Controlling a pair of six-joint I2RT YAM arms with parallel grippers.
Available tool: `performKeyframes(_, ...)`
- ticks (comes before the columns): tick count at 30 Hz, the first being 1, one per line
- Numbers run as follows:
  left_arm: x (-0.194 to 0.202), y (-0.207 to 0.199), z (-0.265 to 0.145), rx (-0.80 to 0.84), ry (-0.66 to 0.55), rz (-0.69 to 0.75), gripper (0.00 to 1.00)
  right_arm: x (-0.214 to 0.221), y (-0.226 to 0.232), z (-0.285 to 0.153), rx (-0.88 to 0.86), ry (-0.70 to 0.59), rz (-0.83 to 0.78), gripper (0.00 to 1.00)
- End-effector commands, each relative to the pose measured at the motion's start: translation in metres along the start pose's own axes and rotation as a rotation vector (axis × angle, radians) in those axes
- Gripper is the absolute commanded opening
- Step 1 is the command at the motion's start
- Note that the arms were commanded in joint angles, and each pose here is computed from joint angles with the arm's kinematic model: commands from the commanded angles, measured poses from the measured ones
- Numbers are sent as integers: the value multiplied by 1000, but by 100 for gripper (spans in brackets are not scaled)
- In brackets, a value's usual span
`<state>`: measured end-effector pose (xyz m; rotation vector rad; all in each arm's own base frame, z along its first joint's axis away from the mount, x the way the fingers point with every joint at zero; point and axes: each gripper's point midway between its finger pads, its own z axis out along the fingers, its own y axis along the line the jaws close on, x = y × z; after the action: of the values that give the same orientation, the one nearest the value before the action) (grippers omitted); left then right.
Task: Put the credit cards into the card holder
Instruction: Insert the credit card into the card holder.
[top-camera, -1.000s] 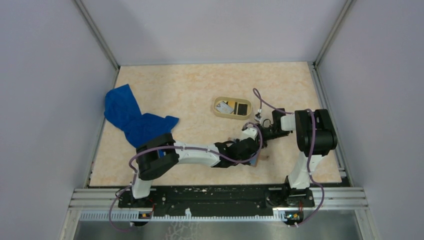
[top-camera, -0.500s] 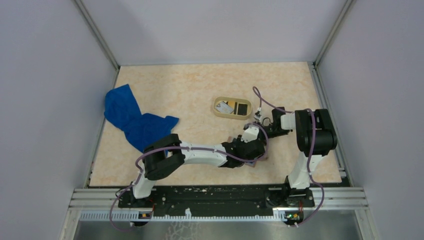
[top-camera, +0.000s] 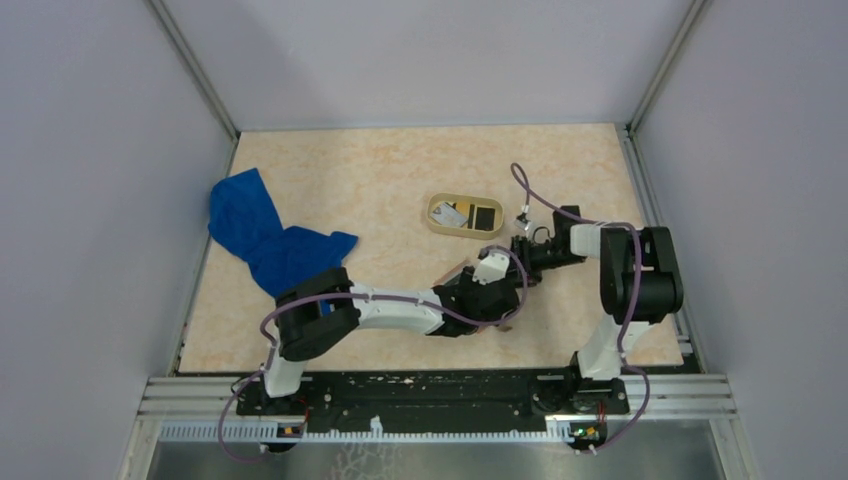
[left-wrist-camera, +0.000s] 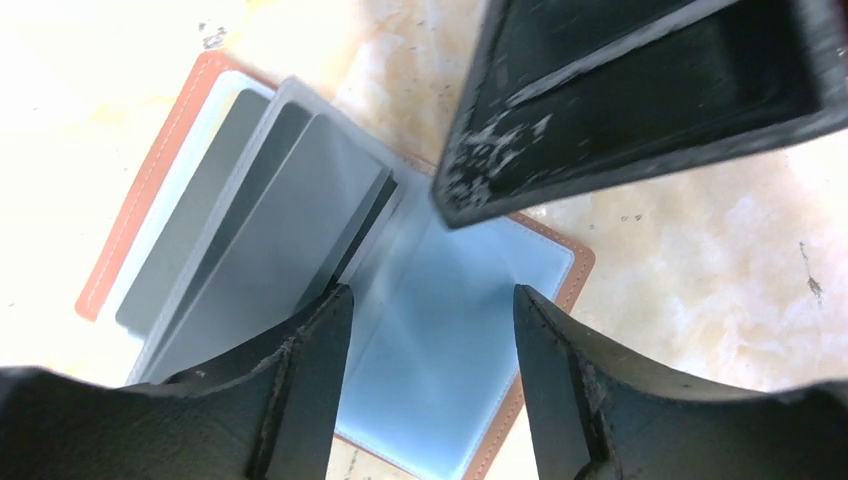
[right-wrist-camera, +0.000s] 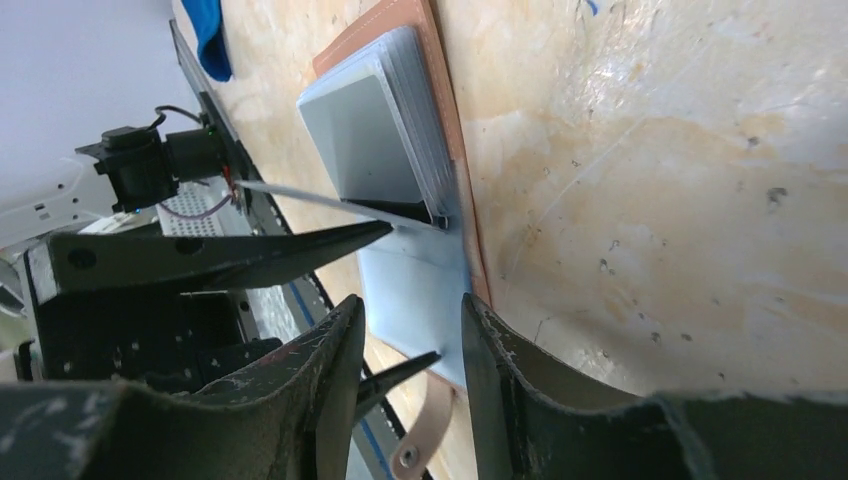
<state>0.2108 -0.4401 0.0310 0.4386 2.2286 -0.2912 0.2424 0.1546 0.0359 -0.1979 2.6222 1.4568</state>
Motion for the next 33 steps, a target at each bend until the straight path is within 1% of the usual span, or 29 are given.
performKeyframes(1,-27,6,-15,36,-83,-12,70,-19,10,-15,23,-60,-134,41)
performKeyframes(4,-39,0,-24,110,-135,-27,74,-21,14,-19,26,-68,-169,41)
performKeyframes(9,-48,-2,-37,214,-182,-45,74,-25,21,-25,27,-85,-229,41)
performKeyframes(14,-58,7,-49,311,-207,-69,72,-30,34,-33,27,-110,-320,37)
performKeyframes(17,-62,28,-51,350,-208,-109,67,-36,45,-43,43,-149,-422,34)
performKeyframes(19,-63,46,-50,383,-198,-146,64,-40,57,-50,54,-190,-517,31)
performKeyframes(21,-66,65,-51,420,-199,-199,59,-41,71,-56,63,-227,-647,30)
performKeyframes(22,-68,75,-51,437,-205,-222,56,-40,79,-57,58,-242,-735,29)
performKeyframes(23,-66,85,-50,448,-201,-241,51,-34,91,-55,36,-249,-857,28)
performKeyframes(24,-67,94,-48,449,-201,-261,46,-26,105,-56,13,-263,-1025,24)
performKeyframes(25,-67,100,-46,464,-186,-272,40,-16,113,-53,-17,-261,-1191,16)
performKeyframes(26,-65,106,-42,461,-171,-282,35,-5,120,-51,-39,-260,-1372,11)
performKeyframes(27,-63,113,-37,446,-152,-293,32,6,123,-49,-55,-258,-1573,8)
performKeyframes(29,-56,127,-27,418,-120,-320,27,24,122,-44,-113,-241,-1894,2)
performKeyframes(30,-53,133,-22,403,-105,-346,25,30,124,-41,-161,-230,-1937,0)
performKeyframes(32,-48,139,-14,409,-74,-395,24,28,126,-32,-226,-200,-1907,0)
performKeyframes(33,-46,139,-13,433,-53,-411,23,30,121,-26,-240,-146,-1903,0)
